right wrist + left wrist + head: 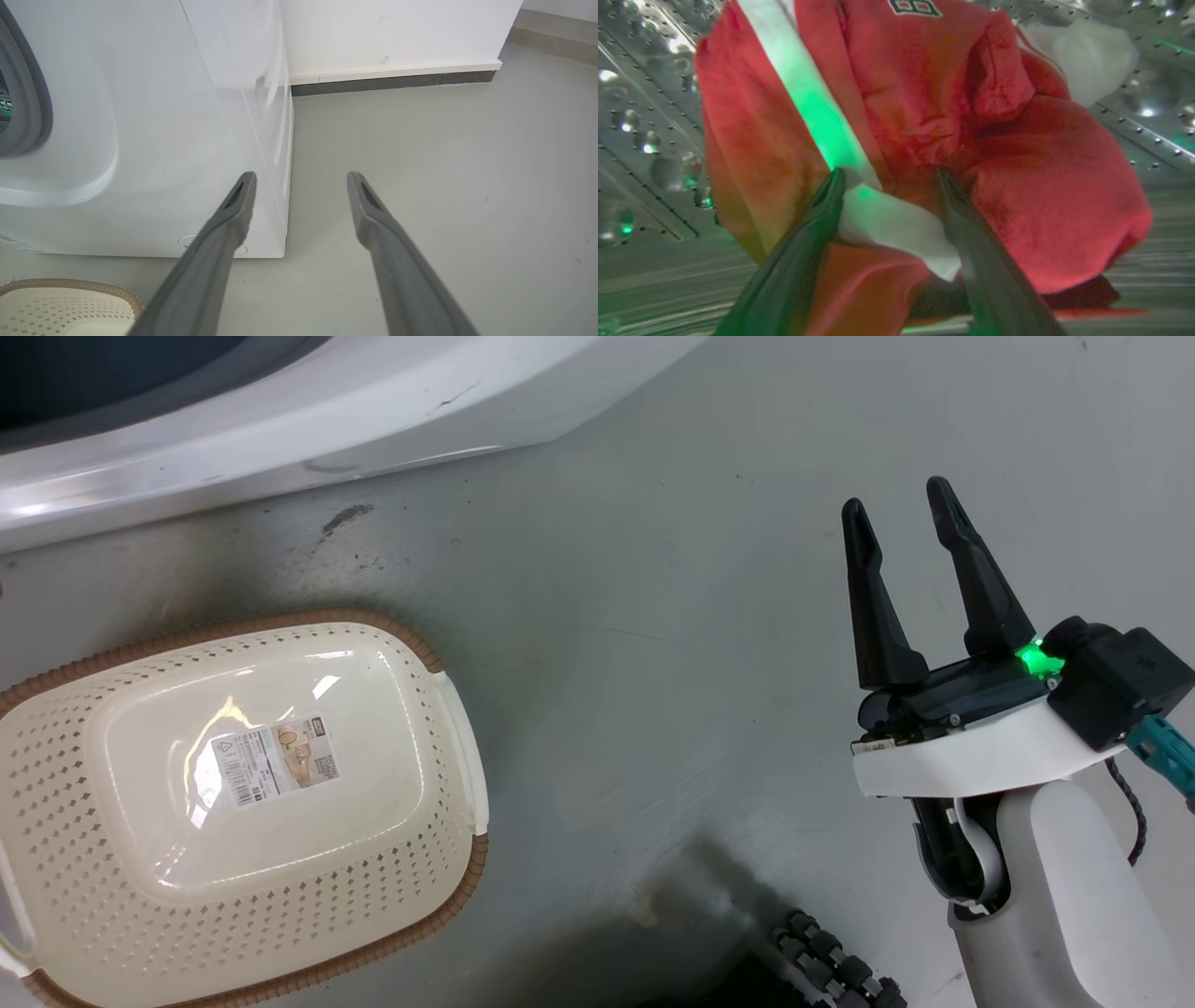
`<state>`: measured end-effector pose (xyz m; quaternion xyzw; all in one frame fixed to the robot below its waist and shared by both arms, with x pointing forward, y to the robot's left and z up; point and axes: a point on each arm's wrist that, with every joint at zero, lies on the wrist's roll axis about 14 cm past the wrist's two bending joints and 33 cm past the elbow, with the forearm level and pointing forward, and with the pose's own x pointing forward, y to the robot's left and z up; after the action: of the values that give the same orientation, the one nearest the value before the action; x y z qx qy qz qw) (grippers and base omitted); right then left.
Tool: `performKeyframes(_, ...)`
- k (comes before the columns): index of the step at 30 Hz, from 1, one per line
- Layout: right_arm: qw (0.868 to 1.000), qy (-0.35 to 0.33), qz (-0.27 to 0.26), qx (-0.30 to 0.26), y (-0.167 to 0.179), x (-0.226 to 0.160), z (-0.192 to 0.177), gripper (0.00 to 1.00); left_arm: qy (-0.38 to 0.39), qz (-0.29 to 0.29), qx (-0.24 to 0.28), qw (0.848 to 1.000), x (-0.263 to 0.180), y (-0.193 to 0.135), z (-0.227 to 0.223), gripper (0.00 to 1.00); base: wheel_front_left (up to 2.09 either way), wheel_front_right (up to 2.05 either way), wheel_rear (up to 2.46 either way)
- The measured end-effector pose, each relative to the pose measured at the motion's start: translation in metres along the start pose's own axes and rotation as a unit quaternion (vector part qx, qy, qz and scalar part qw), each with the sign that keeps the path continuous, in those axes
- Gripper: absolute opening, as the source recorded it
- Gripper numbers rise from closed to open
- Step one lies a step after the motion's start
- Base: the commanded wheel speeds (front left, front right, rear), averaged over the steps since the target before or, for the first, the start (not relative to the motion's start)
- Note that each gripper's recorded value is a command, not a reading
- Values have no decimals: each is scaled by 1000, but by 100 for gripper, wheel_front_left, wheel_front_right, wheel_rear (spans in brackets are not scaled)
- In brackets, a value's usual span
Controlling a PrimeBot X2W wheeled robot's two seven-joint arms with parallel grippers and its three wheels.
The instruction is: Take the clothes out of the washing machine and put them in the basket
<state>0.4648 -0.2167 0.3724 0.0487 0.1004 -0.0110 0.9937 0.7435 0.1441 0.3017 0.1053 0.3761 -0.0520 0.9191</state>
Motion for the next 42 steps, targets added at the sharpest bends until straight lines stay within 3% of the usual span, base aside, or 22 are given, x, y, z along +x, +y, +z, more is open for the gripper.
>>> performKeyframes(2, 1000, 1, -2, 2, -1, -1, 0, 100, 9, 4, 3, 1000, 0, 0, -2, 96, 0, 0, 0)
performKeyframes(3, 1000, 1, -3, 2, -1, -1, 0, 100, 11, 6, 2, 1000, 0, 1, -1, 38, 0, 0, 0)
performKeyframes(4, 1000, 2, -3, 2, -2, -1, 0, 100, 8, 10, 2, 1000, -1, 3, 1, 0, 0, 0, 0)
performKeyframes(9, 1000, -4, -3, 5, -1, -1, 4, 100, -3, 18, 1, 1000, -5, 4, 8, 0, 0, 0, 0)
performKeyframes(14, 1000, -7, -5, 8, -2, -3, 7, 100, -85, 27, 7, 996, -16, 6, 38, 0, 0, 0, 0)
performKeyframes(19, 1000, -22, -9, 8, -5, -5, 20, 100, -195, 32, 4, 980, -40, 5, 64, 0, 0, 0, 0)
performKeyframes(26, 999, -49, -7, 3, -2, -14, 44, 100, -271, 22, -19, 962, -80, -2, 69, 0, 0, 0, 0)
performKeyframes(42, 995, -97, 2, 4, 11, -59, 86, 100, -326, -4, -103, 940, -189, -4, 47, 0, 0, 0, 0)
